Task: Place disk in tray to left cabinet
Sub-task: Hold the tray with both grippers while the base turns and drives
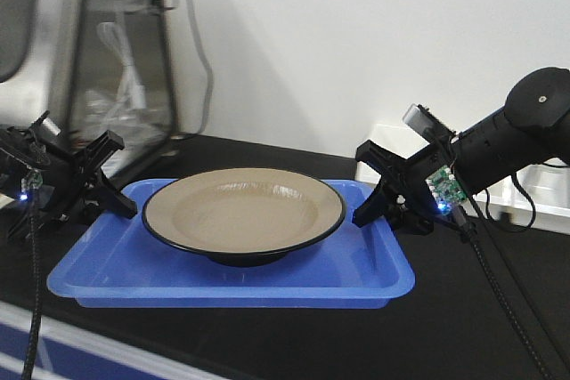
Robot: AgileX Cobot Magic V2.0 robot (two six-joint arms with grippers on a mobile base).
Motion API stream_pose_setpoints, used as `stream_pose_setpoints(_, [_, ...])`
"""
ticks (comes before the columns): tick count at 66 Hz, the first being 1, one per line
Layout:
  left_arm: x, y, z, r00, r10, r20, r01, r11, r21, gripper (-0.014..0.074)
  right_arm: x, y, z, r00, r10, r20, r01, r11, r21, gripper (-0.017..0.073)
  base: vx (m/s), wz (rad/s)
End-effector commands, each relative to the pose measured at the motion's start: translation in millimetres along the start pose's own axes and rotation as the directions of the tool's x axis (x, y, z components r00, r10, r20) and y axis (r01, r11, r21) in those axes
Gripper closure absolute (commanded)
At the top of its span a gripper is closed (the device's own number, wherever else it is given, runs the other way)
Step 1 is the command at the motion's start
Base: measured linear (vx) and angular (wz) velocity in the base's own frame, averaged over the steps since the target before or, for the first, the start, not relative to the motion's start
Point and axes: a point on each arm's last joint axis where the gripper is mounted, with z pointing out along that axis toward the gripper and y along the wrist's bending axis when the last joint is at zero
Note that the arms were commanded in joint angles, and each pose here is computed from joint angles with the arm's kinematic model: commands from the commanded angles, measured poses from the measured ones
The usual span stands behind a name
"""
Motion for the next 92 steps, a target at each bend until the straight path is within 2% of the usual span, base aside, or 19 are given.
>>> stream_pose_setpoints(1, [17.2, -42.8, -28.2, 1.000, 0.008, 0.001, -0.008, 0.983, 0.185, 0.0594, 7.1, 40.7, -30.9, 0.997, -0.018, 0.072, 0.031, 0.983, -0.182, 0.0564, -0.10, 0.61])
stream_pose_setpoints(48, [17.2, -42.8, -28.2, 1.000, 0.008, 0.001, -0.008, 0.983, 0.185, 0.0594, 7.1, 40.7, -30.9, 0.997, -0.018, 0.072, 0.031, 0.983, -0.182, 0.0564, -0.02, 0.66])
stream_pose_setpoints(92, [17.2, -42.7, -28.2, 1.000, 0.008, 0.001, -0.008, 0.983, 0.185, 0.0594, 7.1, 40.7, -30.9, 0.997, -0.018, 0.072, 0.031, 0.983, -0.182, 0.0564, 0.10, 0.72])
